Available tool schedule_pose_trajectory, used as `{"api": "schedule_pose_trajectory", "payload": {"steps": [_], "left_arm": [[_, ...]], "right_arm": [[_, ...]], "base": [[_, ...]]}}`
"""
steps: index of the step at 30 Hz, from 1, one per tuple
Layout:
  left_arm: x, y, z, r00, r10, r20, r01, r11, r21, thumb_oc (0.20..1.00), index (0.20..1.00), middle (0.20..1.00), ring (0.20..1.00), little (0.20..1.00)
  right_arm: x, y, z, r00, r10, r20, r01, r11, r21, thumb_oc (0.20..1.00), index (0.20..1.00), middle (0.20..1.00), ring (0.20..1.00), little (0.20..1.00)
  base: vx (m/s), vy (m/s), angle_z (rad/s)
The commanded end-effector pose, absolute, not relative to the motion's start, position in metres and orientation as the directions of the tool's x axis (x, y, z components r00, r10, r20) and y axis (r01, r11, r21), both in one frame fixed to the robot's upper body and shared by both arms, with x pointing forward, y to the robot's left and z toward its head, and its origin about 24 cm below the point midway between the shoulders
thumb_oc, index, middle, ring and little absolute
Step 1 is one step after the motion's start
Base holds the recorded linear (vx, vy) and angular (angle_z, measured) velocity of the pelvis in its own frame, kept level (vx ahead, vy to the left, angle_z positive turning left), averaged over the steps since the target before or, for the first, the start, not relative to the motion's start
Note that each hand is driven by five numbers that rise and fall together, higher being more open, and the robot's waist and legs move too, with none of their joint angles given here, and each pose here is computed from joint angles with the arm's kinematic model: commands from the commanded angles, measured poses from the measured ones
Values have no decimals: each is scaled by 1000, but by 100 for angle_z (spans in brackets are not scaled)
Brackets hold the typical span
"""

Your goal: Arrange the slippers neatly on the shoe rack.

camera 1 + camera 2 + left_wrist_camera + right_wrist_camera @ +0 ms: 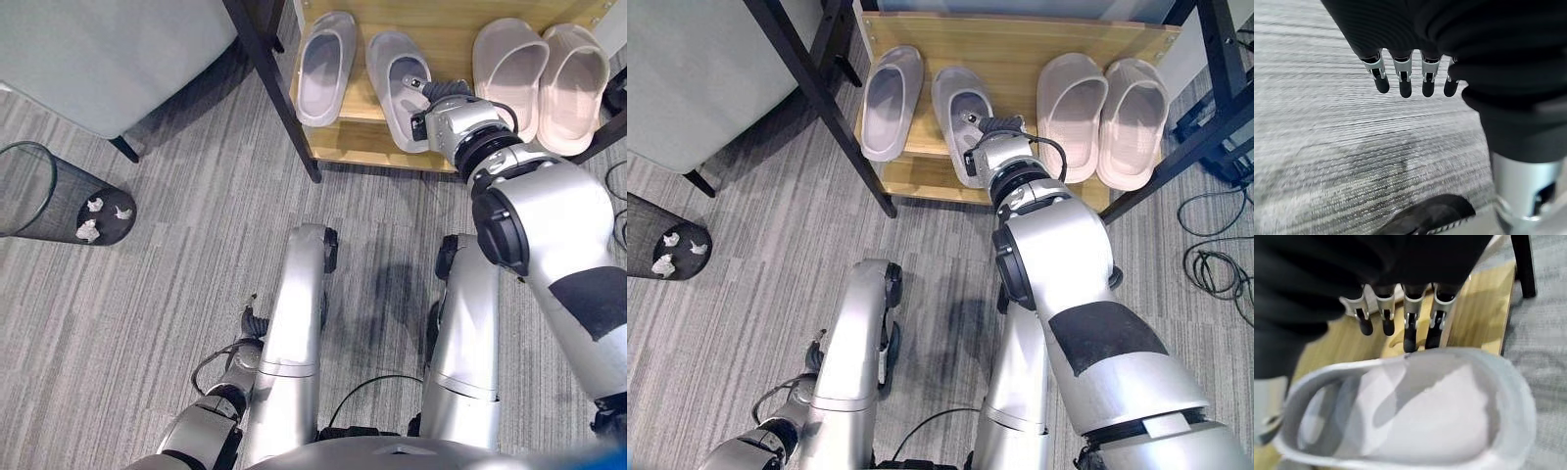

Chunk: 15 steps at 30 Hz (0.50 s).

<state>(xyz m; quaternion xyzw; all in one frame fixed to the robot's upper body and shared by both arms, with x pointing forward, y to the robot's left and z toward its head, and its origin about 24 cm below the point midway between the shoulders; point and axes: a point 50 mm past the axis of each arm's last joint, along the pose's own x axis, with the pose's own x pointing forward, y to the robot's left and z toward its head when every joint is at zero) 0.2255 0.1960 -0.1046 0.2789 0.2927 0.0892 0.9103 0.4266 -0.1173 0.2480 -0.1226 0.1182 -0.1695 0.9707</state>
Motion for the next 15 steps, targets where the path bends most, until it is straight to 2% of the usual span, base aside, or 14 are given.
{"api": "schedule_pose_trajectory", "payload": {"steps": [1,7,15], "left_arm": [[230,164,-104,850,263,-456,43,829,558,1000,1000,1000,1000,1000],[235,156,-101,863,257,-435,59,805,591,1000,1000,1000,1000,1000],[237,153,-101,861,276,-427,54,786,616,1000,1000,1000,1000,1000]], "right_arm": [[425,-86,290,964,-262,-49,252,956,-148,1000,1000,1000,1000,1000],[425,-78,287,974,-223,-43,214,966,-145,1000,1000,1000,1000,1000],[421,-51,285,981,-185,-58,186,983,4,1000,1000,1000,1000,1000]], "base": [[0,0,0],[0,0,0],[0,0,0]]}}
